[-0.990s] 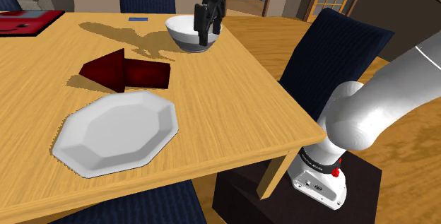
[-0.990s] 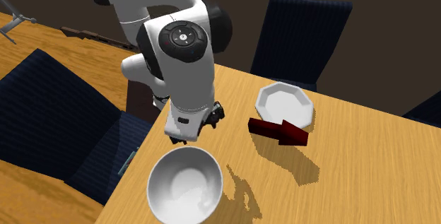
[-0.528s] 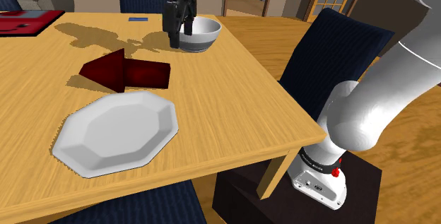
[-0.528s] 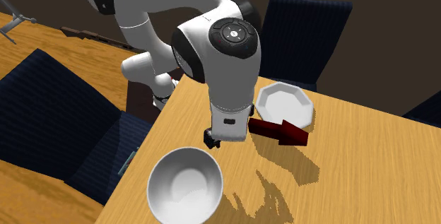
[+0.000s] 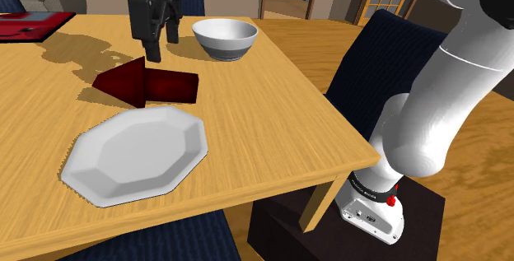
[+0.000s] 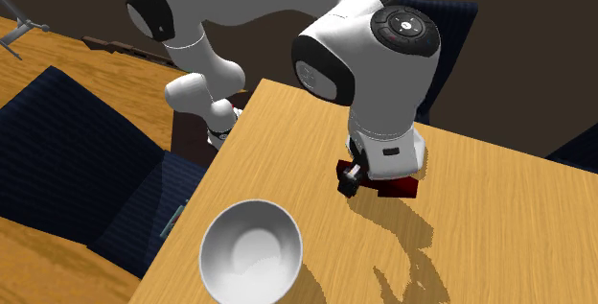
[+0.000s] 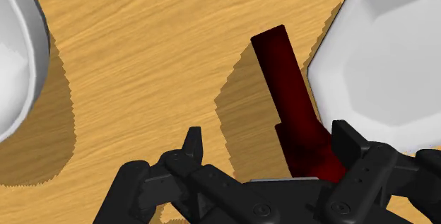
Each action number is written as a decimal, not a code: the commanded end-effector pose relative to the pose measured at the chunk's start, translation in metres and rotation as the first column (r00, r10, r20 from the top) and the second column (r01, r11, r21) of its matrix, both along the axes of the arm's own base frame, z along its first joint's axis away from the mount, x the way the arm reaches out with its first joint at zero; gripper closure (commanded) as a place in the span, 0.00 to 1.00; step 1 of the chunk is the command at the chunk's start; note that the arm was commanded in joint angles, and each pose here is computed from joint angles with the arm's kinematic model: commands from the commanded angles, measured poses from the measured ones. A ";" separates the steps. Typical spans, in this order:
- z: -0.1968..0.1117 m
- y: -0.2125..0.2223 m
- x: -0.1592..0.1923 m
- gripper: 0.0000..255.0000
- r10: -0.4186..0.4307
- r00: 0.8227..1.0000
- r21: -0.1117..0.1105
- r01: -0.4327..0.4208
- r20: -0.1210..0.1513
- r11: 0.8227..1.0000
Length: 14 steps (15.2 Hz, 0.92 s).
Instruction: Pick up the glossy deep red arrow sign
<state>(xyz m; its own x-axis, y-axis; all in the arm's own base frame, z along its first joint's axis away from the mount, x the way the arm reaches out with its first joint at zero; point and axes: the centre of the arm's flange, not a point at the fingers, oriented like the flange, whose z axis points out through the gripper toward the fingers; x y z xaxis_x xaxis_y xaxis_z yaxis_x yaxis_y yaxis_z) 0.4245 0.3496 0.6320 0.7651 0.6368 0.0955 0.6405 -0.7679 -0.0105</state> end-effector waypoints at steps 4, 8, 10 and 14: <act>0.000 0.045 -0.005 0.00 0.084 0.996 0.023 -0.085 0.013 0.996; -0.021 0.045 -0.005 0.00 0.084 0.996 0.023 -0.085 0.013 0.996; -0.031 0.045 -0.005 0.00 0.084 0.996 0.023 -0.085 0.013 0.996; -0.034 0.046 -0.004 1.00 0.084 0.996 0.023 -0.085 0.013 0.996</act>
<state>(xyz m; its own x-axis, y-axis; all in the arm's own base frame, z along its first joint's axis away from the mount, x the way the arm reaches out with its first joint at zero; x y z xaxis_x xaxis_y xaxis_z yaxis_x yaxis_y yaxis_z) 0.4200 0.3949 0.5985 0.7076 0.6963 0.1205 0.7029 -0.7110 -0.0193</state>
